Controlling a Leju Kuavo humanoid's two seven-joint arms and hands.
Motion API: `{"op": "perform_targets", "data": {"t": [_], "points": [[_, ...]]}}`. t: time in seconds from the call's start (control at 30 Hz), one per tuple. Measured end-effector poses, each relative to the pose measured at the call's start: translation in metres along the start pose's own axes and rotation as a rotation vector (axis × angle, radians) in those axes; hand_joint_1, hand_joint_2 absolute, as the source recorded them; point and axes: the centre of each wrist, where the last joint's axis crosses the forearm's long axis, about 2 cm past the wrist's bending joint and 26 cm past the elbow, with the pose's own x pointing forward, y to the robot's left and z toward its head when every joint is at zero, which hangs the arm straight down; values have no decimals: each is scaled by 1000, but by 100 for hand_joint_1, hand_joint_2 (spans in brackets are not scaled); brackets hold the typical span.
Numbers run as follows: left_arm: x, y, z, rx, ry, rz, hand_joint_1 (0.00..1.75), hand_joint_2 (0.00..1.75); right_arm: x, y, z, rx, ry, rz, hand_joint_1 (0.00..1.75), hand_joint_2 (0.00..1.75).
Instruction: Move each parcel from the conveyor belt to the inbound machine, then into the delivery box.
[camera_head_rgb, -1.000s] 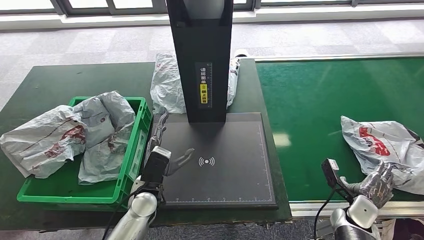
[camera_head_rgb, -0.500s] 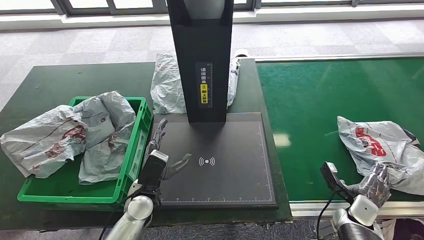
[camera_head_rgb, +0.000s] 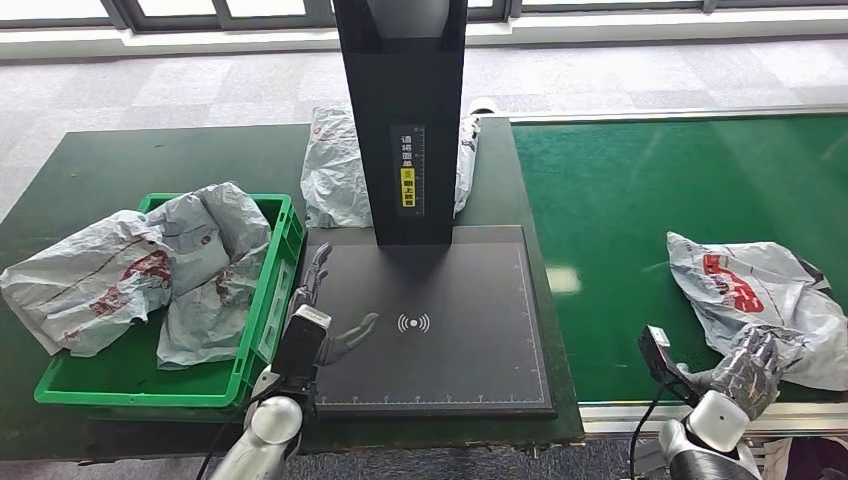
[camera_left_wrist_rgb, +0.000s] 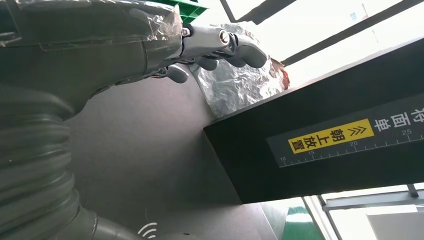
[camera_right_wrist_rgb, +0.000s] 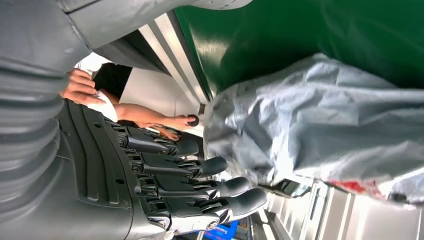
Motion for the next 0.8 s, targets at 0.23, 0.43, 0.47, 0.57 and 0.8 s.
{"op": "perform_targets", "data": {"t": [0.23, 0.43, 0.47, 0.57, 0.8], "points": [[-1, 0, 3, 5, 4, 4, 0, 175, 6, -12, 1, -77, -28, -8, 0, 175], [-2, 0, 4, 7, 4, 5, 0, 175, 8, -17, 0, -107, -40, -17, 0, 175], [-2, 0, 4, 7, 4, 7, 0, 175, 8, -18, 0, -107, -37, -17, 0, 175], [-2, 0, 4, 9, 3, 13, 0, 175, 7, -19, 0, -87, -23, -4, 0, 175], [-2, 0, 4, 8, 5, 22, 0, 175, 4, -15, 3, -33, -17, 30, 0, 175]]}}
